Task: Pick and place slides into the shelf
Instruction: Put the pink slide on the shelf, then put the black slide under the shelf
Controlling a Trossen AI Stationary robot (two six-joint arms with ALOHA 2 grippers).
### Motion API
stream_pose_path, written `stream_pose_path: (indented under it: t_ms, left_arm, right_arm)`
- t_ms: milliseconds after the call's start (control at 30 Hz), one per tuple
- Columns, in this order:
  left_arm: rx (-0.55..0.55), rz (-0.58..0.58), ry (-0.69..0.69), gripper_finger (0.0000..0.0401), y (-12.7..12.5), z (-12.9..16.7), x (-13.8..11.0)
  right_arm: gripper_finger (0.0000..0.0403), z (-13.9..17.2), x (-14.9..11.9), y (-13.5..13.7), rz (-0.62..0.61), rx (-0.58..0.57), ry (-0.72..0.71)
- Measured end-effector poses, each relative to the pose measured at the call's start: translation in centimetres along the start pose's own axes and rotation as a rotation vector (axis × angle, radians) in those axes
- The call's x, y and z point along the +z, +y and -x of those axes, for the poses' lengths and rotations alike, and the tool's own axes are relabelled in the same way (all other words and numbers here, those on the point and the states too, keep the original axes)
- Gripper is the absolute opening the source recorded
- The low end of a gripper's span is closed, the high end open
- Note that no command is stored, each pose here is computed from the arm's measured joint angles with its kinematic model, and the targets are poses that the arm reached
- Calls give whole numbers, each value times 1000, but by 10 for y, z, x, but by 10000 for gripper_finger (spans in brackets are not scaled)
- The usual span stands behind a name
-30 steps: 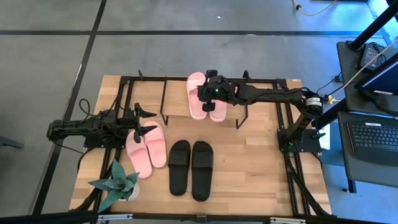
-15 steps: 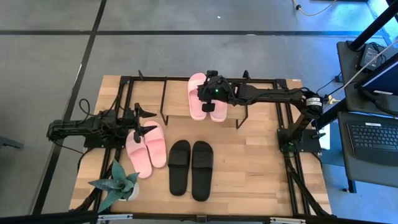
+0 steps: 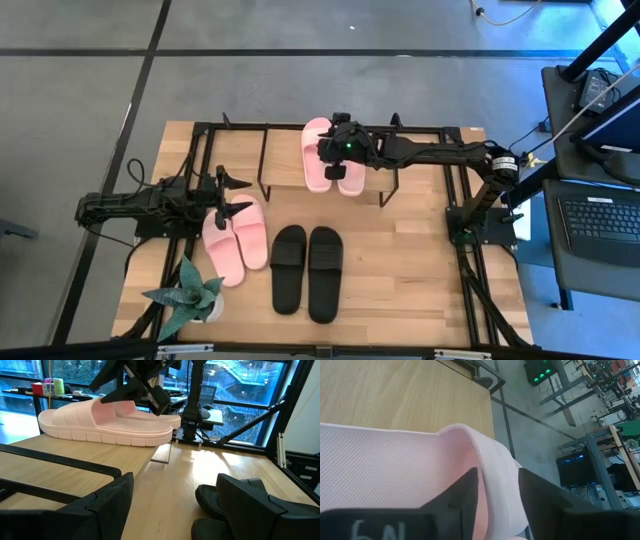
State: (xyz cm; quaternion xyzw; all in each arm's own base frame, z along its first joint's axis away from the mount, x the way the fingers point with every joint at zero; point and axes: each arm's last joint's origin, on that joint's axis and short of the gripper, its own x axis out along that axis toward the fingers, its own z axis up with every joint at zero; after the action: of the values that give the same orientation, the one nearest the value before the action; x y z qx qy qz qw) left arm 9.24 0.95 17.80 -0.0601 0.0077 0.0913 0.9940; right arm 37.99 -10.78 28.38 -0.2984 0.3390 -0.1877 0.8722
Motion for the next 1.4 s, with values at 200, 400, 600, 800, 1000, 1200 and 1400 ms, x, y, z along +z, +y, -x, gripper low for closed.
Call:
stream_pose_path:
  t_ms: [200,400,600,800,1000,1200,1400]
  left_arm:
    - [0,0,0,276,0,0,0]
    - [0,0,0,276,0,0,0]
    - [0,0,0,276,0,0,0]
    - [0,0,0,276,0,0,0]
    - [0,0,0,276,0,0,0]
    - [0,-1,3,276,0,0,0]
    - [0,0,3,276,0,0,0]
  right_arm:
    - [160,0,0,0,0,0,0]
    - [162,0,0,0,3,0,0]
    - [162,0,0,0,4,0,0]
    - [162,0,0,0,3,0,1]
    - [162,1,2,3,8,6,-5]
    - [162,9,13,5,59,-14,24]
    - [162,36,43,-1,-26,-38,60]
